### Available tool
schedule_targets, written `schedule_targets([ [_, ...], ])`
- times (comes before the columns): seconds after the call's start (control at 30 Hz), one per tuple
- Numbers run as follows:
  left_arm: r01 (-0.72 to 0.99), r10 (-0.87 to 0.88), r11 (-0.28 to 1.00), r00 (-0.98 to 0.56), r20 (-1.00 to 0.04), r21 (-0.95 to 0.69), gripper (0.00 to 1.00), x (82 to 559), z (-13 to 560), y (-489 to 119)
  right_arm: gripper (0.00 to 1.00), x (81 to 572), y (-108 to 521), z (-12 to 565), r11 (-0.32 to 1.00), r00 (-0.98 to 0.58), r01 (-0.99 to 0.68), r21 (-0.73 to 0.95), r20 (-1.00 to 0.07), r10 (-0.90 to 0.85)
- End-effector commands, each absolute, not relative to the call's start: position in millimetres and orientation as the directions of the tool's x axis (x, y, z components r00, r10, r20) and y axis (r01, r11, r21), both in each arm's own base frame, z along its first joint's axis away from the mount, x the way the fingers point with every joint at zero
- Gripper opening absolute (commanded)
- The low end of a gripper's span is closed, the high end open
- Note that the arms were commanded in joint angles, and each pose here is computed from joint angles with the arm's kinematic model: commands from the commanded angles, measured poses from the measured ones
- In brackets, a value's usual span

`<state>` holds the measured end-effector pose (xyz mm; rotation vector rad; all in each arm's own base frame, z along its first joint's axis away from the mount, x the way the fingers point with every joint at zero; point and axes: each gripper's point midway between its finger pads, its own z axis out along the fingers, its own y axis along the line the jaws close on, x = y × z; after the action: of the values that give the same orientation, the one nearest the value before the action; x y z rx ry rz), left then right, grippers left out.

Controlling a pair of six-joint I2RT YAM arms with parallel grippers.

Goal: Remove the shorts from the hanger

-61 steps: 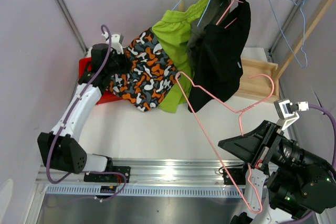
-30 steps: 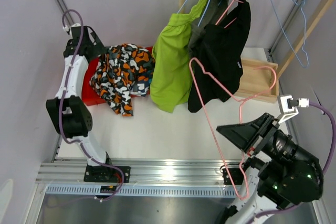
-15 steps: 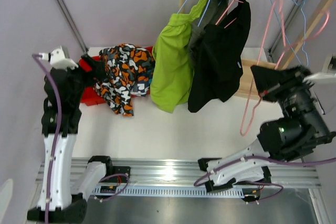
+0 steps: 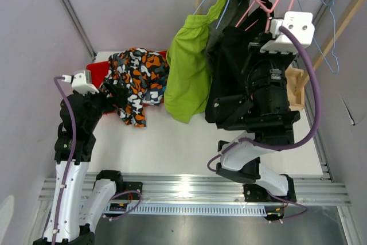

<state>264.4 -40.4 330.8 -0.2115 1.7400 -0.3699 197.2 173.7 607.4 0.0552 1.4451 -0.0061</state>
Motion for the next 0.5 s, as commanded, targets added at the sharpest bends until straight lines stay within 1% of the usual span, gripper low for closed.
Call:
schedule_targets([
  [0.0,0.142,-0.320,0.928,-0.173,-0.932,-0.345,0.99,262,336,-52,0.00,207,142,617,0.916,0.171,0.058,0.396,-0.908,0.382],
  [0.03,0.149,-0.314,0.928,-0.177,-0.933,-0.341,0.99,263,334,-54,0.00,213,131,615,0.920,0.187,0.092,0.382,-0.914,0.361],
  [0.07,0.147,-0.311,0.930,-0.178,-0.934,-0.338,0.99,264,332,-54,0.00,215,122,619,0.917,0.204,0.089,0.389,-0.908,0.365],
  [0.1,0.147,-0.309,0.929,-0.192,-0.931,-0.339,0.99,267,326,-55,0.00,219,126,618,0.925,0.195,0.101,0.366,-0.919,0.343],
  [0.17,0.155,-0.310,0.926,-0.207,-0.928,-0.344,0.99,270,320,-58,0.00,233,123,631,0.948,0.194,0.175,0.265,-0.953,0.231],
  [0.2,0.166,-0.309,0.923,-0.219,-0.925,-0.347,0.99,270,317,-61,0.00,246,137,631,0.969,0.111,0.245,-0.037,-0.992,-0.066],
  [0.23,0.170,-0.308,0.921,-0.230,-0.923,-0.350,0.99,273,313,-63,0.00,250,131,643,0.957,0.148,0.288,0.027,-0.989,-0.017],
  [0.27,0.168,-0.306,0.922,-0.240,-0.921,-0.350,0.99,273,307,-64,0.00,257,127,641,0.946,0.128,0.322,-0.044,-0.988,-0.090],
  [0.3,0.163,-0.304,0.924,-0.238,-0.923,-0.346,0.99,274,305,-63,0.00,255,117,648,0.951,0.154,0.308,-0.021,-0.985,-0.072],
  [0.33,0.165,-0.299,0.926,-0.231,-0.926,-0.340,0.99,275,305,-63,0.00,260,124,633,0.961,0.130,0.273,-0.030,-0.989,-0.068],
  [0.37,0.158,-0.297,0.927,-0.244,-0.923,-0.339,0.99,275,296,-62,0.00,262,120,632,0.963,0.133,0.269,-0.023,-0.989,-0.061],
  [0.4,0.158,-0.295,0.928,-0.239,-0.925,-0.337,0.99,276,297,-62,0.00,265,123,629,0.963,0.124,0.265,-0.051,-0.989,-0.086],
  [0.43,0.158,-0.293,0.929,-0.243,-0.925,-0.336,0.99,276,295,-63,0.00,273,134,619,0.952,0.088,0.276,-0.130,-0.983,-0.160],
  [0.47,0.160,-0.292,0.928,-0.247,-0.924,-0.336,0.99,277,292,-64,0.00,278,143,612,0.952,0.076,0.258,-0.166,-0.978,-0.192],
])
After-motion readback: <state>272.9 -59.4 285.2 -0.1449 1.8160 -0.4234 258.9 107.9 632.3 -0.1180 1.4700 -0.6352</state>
